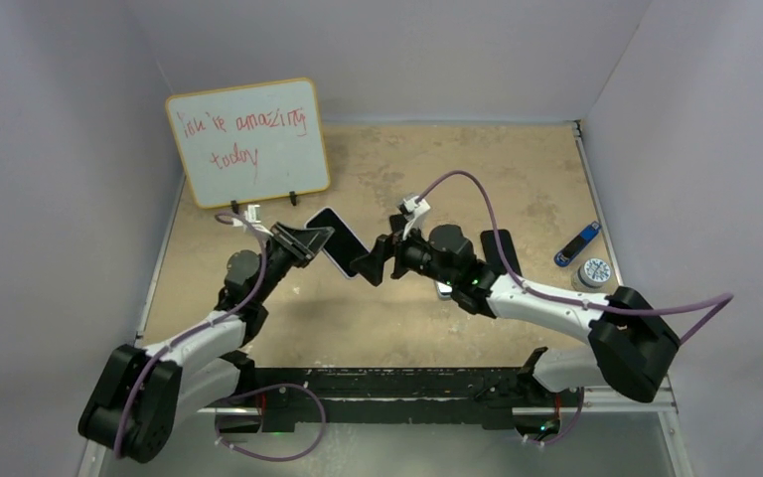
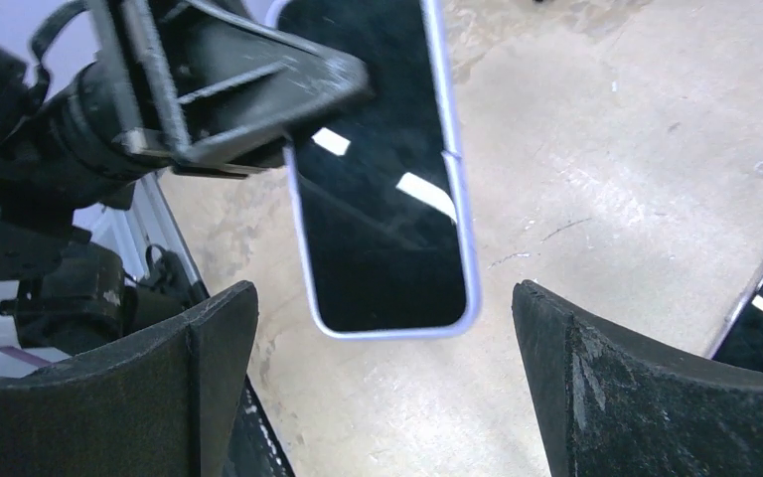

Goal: Take the phone out of the phone case
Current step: Pick up the phone at the center of the board, then remove the phone case from the phone.

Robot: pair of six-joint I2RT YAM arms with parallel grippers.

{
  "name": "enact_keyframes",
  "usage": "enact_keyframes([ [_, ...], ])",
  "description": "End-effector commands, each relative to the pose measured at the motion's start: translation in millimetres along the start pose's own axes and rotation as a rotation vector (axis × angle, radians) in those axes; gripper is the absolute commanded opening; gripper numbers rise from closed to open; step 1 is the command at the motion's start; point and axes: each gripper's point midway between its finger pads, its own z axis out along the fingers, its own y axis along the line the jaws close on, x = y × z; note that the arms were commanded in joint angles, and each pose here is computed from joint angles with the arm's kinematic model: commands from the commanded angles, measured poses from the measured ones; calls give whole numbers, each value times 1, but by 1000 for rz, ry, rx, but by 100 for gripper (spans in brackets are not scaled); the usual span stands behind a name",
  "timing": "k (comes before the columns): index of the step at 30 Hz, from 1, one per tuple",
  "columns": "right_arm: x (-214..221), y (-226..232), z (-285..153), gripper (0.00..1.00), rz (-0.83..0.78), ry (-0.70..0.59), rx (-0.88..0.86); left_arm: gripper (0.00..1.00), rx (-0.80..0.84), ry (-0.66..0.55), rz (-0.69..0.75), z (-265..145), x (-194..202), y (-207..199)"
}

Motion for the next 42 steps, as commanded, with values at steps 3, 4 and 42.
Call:
enact_keyframes([
  [3, -32, 18, -15, 97, 34, -195, -75, 0, 110, -211, 10, -16, -49, -51],
  [4, -31, 21, -16, 97, 26, -188, -96, 0, 118, -230, 2, -19, -53, -55],
  [42, -44, 85, 0, 40, 27, -250, -506, 0, 324, -265, -211, -43, -67, -105],
])
